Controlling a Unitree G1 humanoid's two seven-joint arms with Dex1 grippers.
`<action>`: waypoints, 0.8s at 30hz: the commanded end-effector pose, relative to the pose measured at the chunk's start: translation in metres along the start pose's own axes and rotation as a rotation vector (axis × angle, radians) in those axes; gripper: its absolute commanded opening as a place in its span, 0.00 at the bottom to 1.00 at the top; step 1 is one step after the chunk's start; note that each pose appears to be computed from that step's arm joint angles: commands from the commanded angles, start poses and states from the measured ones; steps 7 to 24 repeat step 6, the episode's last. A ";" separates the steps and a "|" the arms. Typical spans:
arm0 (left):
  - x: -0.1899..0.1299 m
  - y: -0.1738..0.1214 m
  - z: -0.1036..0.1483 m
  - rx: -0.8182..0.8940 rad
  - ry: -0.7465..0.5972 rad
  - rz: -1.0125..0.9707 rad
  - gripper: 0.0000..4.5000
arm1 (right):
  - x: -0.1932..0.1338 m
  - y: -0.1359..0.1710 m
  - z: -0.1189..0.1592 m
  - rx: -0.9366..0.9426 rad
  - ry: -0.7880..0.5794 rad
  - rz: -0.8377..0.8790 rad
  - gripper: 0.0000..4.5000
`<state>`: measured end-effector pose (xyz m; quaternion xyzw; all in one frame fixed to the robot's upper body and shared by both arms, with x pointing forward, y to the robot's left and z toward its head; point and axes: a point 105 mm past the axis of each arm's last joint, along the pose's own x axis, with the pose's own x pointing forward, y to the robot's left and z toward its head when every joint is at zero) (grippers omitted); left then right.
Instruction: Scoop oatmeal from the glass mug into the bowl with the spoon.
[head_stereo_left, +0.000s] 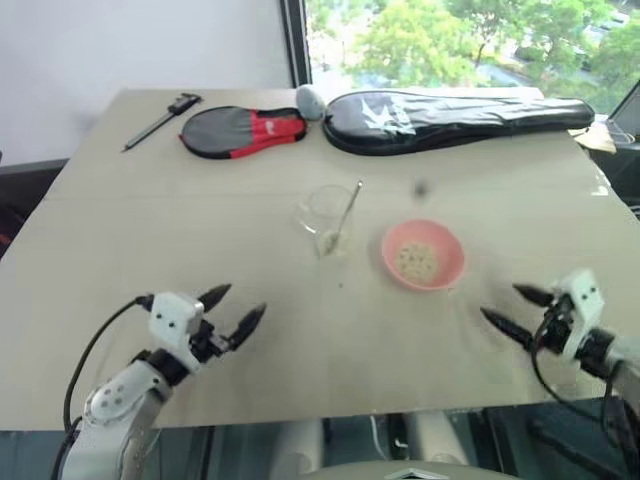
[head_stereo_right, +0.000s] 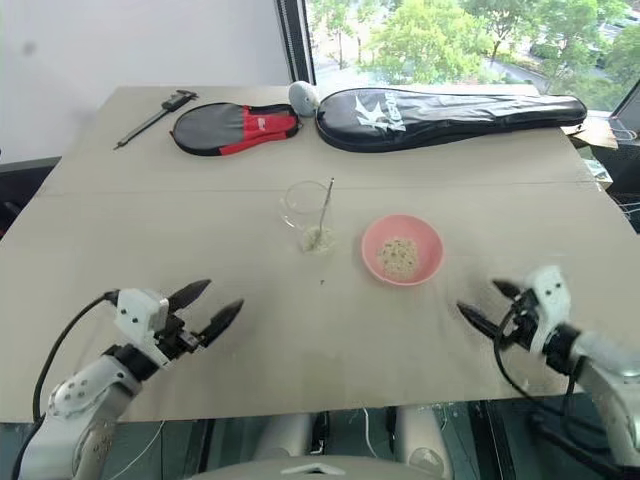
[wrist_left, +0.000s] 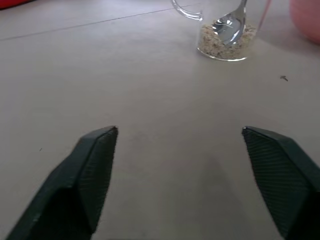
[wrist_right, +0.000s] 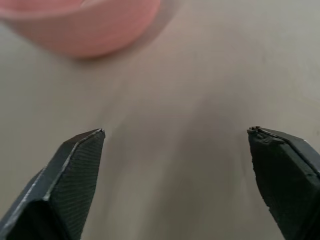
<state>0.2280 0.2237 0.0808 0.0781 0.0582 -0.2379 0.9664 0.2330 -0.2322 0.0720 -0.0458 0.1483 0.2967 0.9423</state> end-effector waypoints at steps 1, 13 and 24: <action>-0.003 -0.013 -0.004 0.005 0.015 -0.015 0.98 | -0.007 0.003 0.008 -0.035 -0.076 0.022 1.00; -0.009 -0.022 -0.008 0.019 0.027 -0.024 0.98 | -0.002 0.014 0.015 -0.057 -0.120 0.085 1.00; -0.009 -0.022 -0.008 0.019 0.027 -0.024 0.98 | -0.002 0.014 0.015 -0.057 -0.120 0.085 1.00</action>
